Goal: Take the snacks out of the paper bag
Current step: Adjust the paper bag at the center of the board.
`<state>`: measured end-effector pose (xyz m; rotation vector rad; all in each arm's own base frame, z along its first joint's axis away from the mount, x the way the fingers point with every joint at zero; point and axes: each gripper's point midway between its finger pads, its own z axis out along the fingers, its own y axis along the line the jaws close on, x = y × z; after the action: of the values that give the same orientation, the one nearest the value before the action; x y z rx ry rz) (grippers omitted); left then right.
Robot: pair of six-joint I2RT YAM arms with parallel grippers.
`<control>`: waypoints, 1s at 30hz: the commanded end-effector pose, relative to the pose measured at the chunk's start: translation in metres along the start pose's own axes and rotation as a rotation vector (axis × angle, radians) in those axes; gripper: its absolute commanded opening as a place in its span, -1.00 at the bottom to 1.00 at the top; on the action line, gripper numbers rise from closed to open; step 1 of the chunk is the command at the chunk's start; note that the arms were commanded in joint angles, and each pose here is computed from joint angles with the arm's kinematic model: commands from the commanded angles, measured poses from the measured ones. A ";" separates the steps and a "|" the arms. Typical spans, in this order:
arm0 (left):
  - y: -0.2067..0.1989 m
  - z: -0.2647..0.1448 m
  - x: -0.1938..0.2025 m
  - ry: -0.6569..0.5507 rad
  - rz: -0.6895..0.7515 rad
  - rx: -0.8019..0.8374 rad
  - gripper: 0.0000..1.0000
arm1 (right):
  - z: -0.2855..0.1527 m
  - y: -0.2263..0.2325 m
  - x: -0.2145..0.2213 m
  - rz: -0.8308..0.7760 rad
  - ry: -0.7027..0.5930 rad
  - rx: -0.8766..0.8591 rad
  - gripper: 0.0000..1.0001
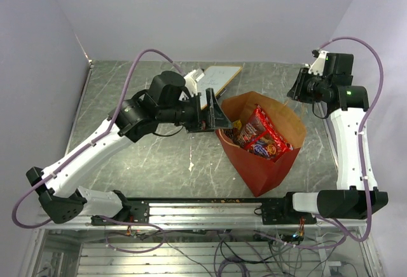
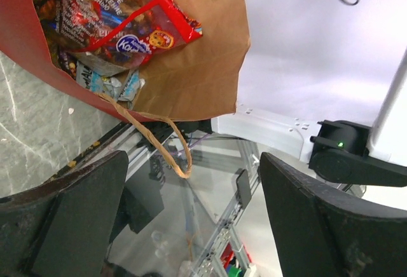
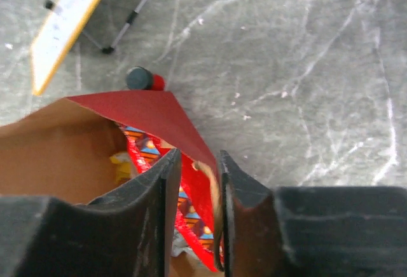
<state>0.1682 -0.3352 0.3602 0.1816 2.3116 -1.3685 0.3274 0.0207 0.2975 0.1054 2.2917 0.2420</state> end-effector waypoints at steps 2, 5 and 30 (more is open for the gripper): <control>0.003 0.003 0.004 0.021 0.060 -0.055 0.86 | -0.030 0.025 -0.029 -0.021 -0.107 -0.115 -0.62; 0.003 0.007 0.007 0.037 0.077 -0.066 0.83 | -0.041 0.030 -0.032 -0.009 -0.119 -0.129 -1.00; 0.014 0.017 0.006 0.057 0.188 -0.119 0.51 | -0.090 0.104 -0.056 -0.142 -0.208 -0.539 -1.00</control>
<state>0.1718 -0.3484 0.3276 0.3433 2.4066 -1.1731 0.3111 0.0499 0.3928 -0.0367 2.1116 0.4134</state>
